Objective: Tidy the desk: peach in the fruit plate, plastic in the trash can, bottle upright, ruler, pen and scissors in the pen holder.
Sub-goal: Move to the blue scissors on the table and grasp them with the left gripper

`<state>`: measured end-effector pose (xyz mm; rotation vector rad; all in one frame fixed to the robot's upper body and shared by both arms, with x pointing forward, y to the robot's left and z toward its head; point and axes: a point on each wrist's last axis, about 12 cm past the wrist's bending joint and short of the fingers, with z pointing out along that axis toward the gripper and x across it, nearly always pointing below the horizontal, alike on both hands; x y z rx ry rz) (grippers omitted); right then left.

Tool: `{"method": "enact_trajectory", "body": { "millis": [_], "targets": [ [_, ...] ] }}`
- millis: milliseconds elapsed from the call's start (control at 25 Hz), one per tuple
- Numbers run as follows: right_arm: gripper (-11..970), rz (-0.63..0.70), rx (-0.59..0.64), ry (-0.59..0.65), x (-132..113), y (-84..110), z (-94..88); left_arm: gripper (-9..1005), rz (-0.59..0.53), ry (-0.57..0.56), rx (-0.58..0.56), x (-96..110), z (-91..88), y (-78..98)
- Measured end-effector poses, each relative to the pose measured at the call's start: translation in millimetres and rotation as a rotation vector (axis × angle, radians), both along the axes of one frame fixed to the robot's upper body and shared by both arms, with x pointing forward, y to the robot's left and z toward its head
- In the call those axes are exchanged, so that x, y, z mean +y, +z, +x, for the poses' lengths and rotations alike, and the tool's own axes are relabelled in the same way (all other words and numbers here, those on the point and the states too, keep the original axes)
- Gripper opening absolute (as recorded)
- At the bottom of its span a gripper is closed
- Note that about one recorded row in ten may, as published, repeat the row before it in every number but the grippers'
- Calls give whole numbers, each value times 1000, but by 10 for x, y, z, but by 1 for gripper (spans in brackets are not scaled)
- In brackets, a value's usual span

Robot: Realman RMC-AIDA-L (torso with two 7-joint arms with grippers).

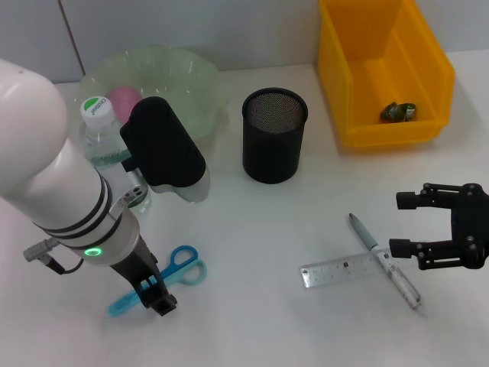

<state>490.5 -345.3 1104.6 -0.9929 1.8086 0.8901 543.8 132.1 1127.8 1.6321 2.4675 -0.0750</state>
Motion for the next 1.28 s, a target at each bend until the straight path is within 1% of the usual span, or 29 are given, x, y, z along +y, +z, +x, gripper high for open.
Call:
{"method": "enact_trajectory", "body": {
  "millis": [280,1040,1200,1280],
  "targets": [
    [828,1,1,1,6,-3,1,627,12,3,15,12,0,-32],
    [826,0,7,1,23,-22,17,618,25,-8,22,-6,10,-19],
    [825,0,8,1,25,-22,20,403,29,-3,28,-4,21,-25],
    [825,0,7,2,26,-21,23,386,29,-4,28,-5,21,-25]
  ]
}}
